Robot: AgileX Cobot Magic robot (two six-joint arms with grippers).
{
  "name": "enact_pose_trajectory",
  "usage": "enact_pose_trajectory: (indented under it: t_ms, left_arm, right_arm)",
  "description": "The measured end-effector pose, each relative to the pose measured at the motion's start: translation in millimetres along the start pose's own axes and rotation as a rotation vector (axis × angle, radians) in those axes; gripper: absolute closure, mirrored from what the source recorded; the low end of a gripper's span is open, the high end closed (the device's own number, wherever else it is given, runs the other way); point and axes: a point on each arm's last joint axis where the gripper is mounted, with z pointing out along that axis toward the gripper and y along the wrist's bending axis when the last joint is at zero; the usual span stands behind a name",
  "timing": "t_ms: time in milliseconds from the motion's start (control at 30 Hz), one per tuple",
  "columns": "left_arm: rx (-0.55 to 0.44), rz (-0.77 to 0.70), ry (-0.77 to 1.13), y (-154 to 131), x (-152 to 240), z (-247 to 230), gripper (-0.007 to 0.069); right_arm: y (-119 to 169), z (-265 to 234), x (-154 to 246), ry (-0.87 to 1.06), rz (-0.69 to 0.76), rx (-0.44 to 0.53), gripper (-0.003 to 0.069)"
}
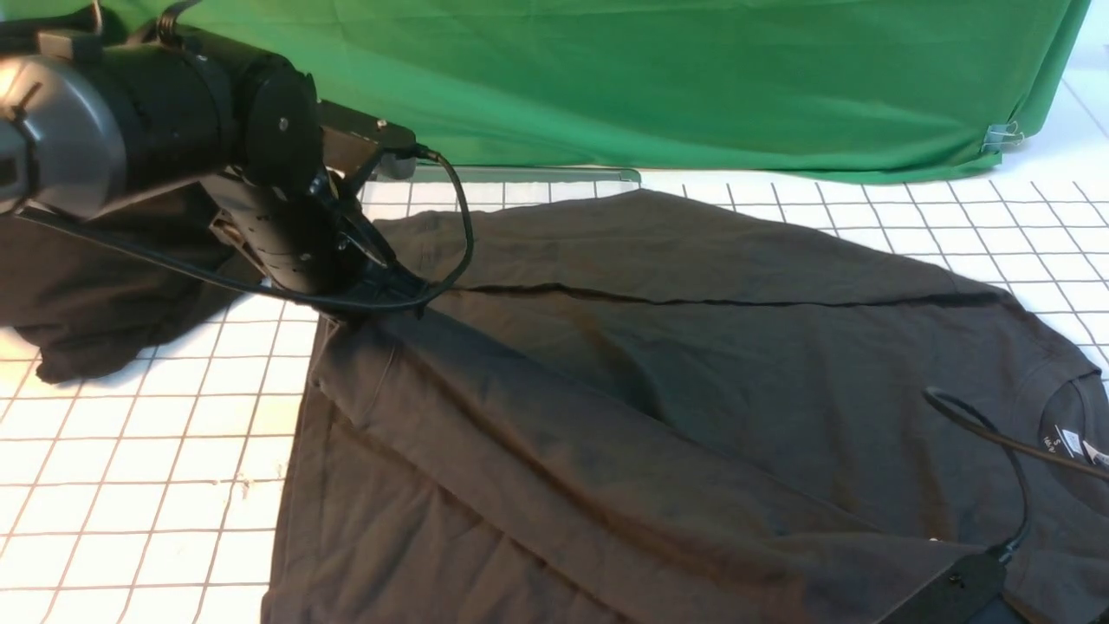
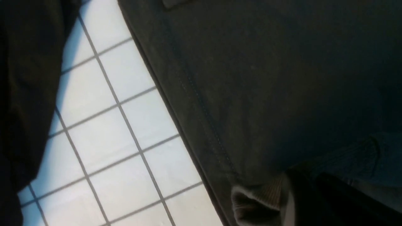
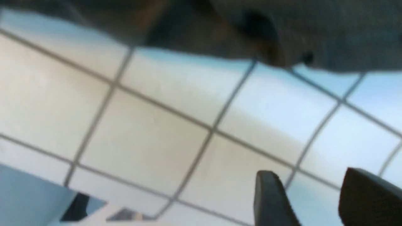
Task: Fold a long-sleeved shirt over a white checkered tablecloth.
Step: 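Fold the left side of the black T-shirt inward over its body, then grab the top left corner of the dark shirt with the left gripper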
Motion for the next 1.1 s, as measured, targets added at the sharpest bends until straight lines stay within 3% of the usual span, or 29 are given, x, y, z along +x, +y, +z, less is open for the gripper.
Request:
enact_pose_trajectory:
  t_ms: [67, 400, 567, 733, 1100]
  left_arm:
    - [-0.004, 0.004, -0.012, 0, -1, 0, 0.0550]
    - [-0.026, -0.038, -0.071, 5, -6, 0, 0.0199]
    - [-0.008, -0.205, -0.164, 27, -19, 9, 0.0169]
    - [0.028, -0.349, -0.138, 54, -33, 46, 0.0172]
    - [0.041, -0.376, -0.101, 60, -57, 110, 0.0172]
  right_arm:
    - [0, -2, -1, 0.005, 0.001, 0.002, 0.0358]
    - [0, -19, -3, -0.113, 0.006, -0.035, 0.0431]
    - [-1, -27, -1, -0.180, 0.013, -0.056, 0.0430]
    - [-2, -32, 0, -0.221, 0.033, -0.071, 0.0426]
    - [-2, -33, 1, -0.223, 0.047, -0.081, 0.0420]
